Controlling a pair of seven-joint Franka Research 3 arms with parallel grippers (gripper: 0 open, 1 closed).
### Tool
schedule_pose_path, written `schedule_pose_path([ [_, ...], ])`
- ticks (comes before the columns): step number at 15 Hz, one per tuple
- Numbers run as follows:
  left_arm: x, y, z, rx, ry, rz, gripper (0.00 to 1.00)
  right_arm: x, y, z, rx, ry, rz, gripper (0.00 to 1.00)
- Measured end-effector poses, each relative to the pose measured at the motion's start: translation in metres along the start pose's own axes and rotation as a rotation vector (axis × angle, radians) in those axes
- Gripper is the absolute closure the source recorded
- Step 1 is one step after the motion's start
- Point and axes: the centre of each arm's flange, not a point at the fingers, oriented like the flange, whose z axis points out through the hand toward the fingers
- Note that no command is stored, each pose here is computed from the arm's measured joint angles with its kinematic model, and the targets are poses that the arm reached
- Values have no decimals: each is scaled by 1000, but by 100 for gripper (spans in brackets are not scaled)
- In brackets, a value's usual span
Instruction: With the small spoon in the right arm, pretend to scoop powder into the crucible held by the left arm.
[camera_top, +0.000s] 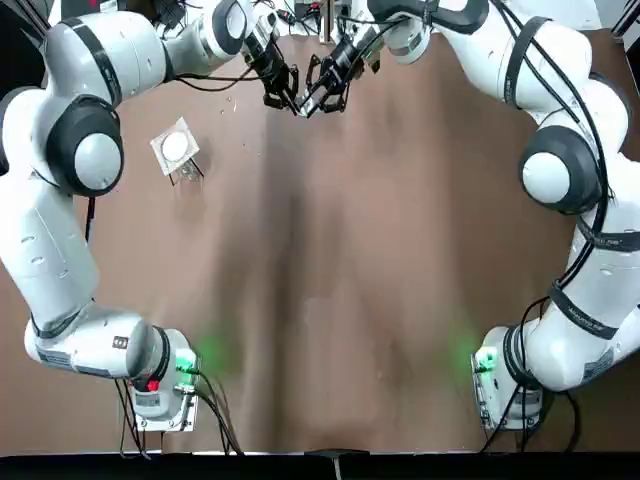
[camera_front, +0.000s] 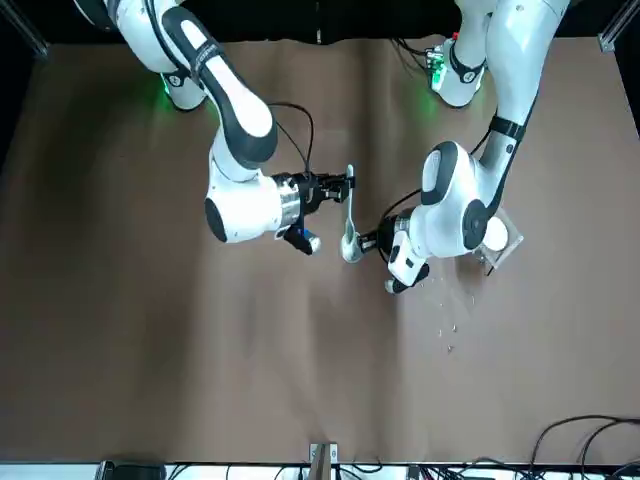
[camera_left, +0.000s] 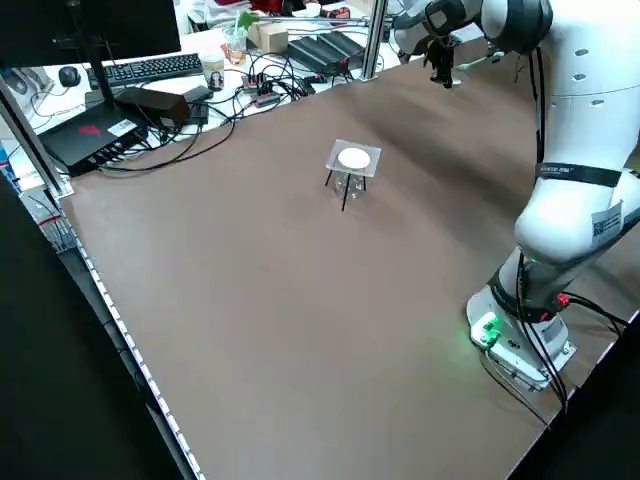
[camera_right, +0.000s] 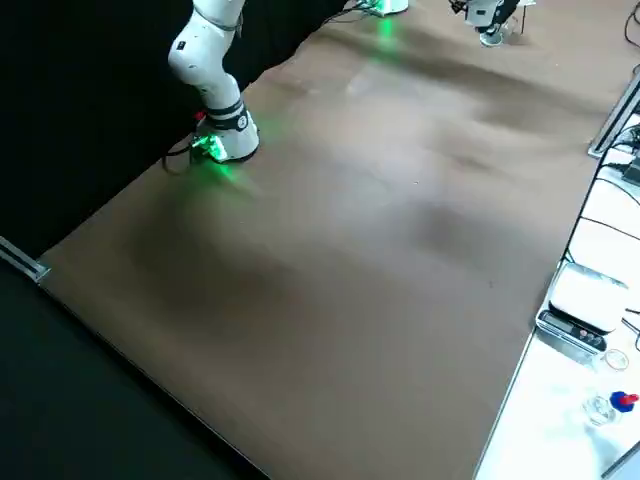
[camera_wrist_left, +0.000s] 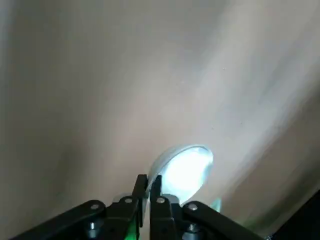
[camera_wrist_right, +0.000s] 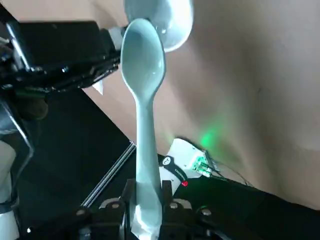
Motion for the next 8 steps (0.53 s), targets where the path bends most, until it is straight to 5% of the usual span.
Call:
schedule_pose_path([
  [5, 10, -5, -12, -15, 14, -15, 93, 26, 40, -57, -155, -44, -157, 76],
  [8, 26, -20, -28, -29, 31, -44, 93, 50, 75, -100, -329, 0, -323, 76],
])
